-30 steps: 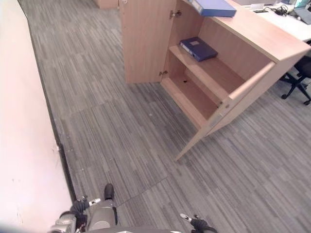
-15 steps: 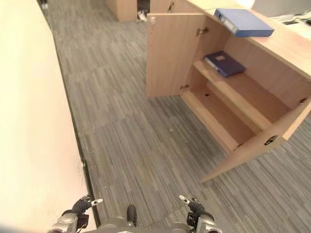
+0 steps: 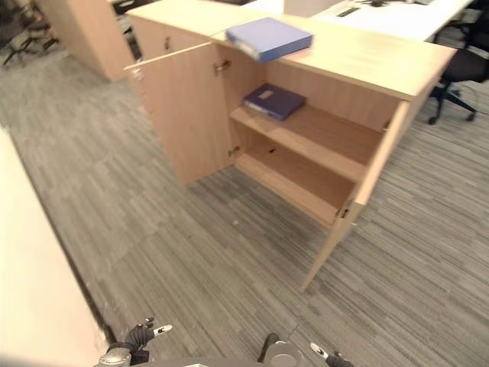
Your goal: Put the empty folder in the office cabinet
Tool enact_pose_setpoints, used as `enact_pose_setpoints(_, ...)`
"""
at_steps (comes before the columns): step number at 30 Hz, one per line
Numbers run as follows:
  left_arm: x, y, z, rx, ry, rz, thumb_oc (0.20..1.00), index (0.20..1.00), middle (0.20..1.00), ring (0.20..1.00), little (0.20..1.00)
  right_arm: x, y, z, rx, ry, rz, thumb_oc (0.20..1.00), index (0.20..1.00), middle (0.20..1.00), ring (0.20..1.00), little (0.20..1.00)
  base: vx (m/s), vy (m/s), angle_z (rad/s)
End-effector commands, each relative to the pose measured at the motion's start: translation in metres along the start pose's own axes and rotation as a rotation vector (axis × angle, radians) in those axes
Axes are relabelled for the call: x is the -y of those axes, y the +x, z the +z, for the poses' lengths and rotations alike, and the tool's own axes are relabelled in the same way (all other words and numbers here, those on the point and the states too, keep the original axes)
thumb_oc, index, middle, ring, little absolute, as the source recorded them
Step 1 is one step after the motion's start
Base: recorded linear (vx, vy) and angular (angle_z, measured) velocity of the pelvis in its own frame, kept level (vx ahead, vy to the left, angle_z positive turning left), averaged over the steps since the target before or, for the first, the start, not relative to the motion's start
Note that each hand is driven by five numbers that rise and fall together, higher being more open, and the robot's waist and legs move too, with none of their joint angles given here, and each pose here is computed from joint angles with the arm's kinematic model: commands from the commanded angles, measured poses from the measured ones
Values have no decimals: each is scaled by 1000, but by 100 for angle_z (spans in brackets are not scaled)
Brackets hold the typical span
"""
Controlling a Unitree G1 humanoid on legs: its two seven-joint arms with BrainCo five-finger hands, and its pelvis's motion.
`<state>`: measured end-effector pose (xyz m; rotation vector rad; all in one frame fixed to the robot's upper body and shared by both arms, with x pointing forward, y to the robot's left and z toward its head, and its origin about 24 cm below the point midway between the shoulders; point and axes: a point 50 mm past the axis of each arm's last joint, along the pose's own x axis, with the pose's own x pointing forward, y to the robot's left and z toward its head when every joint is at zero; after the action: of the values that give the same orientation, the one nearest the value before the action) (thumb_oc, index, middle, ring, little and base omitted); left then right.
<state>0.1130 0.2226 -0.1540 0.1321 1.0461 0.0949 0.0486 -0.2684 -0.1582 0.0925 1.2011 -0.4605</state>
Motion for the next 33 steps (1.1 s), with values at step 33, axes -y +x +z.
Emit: enact_pose_setpoints(33,-16,8,54,165,26,62,1000,1000,1000,1000,1000,-33,6,45,116,189,61,1000,1000,1000,1000,1000,176,275,-46)
